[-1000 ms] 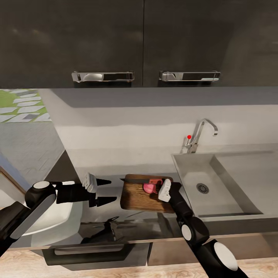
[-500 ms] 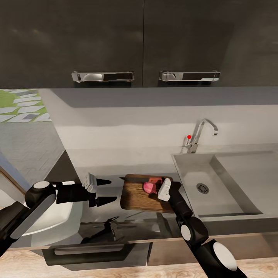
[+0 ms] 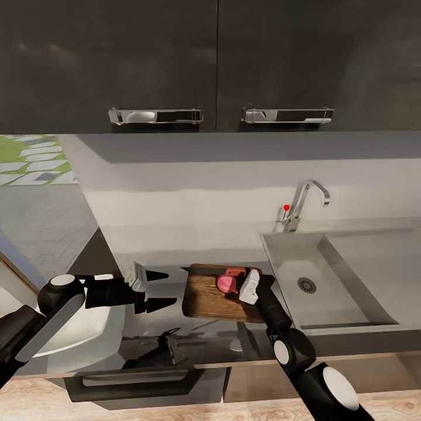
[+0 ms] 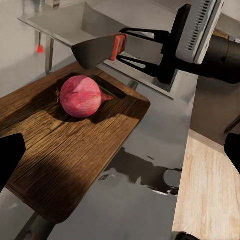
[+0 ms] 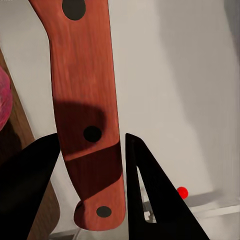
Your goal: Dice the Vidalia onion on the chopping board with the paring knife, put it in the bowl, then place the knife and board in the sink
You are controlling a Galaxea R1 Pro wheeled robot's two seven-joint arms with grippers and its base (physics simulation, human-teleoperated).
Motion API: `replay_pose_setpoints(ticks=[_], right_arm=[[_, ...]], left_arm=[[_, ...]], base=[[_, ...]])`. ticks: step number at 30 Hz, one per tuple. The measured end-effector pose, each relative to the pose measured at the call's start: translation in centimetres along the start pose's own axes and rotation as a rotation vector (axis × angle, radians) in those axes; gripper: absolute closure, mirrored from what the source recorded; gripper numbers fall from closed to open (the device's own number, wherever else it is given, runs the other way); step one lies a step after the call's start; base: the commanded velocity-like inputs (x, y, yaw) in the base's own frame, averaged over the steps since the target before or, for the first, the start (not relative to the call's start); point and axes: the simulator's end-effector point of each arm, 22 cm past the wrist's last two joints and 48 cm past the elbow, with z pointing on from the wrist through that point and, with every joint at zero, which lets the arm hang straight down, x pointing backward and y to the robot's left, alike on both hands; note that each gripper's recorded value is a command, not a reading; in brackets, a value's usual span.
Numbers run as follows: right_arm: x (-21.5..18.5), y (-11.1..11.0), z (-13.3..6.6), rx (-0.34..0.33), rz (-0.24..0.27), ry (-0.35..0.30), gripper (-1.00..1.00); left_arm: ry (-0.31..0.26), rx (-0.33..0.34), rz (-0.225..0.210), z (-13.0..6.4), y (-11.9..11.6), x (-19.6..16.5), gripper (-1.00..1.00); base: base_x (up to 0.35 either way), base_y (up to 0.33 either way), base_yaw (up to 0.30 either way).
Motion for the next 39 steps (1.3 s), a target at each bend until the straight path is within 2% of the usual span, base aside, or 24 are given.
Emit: replay_pose_setpoints(ticks=[5,17,39], right_arm=[[0.4,-0.2,0.0,0.005,0.001,0.006,1.00],[4.0,-2.2,0.1,0.045,0.010,0.078,1.00],[4.5,-2.1,0.0,0.041,-0.010,0.087,1.00]], left_arm=[[0.000,0.000,0.000,0.0,0.0,0.0,-1.00],[0.002,-0.001,0.000,-0.1,0.0,0.0,-1.00],[0.002,-0.002,0.000,-0.1,0.1,0.1,-1.00]], base=[[0.000,0.000,0.000],[0.000,0.000,0.000],[0.000,0.000,0.000]])
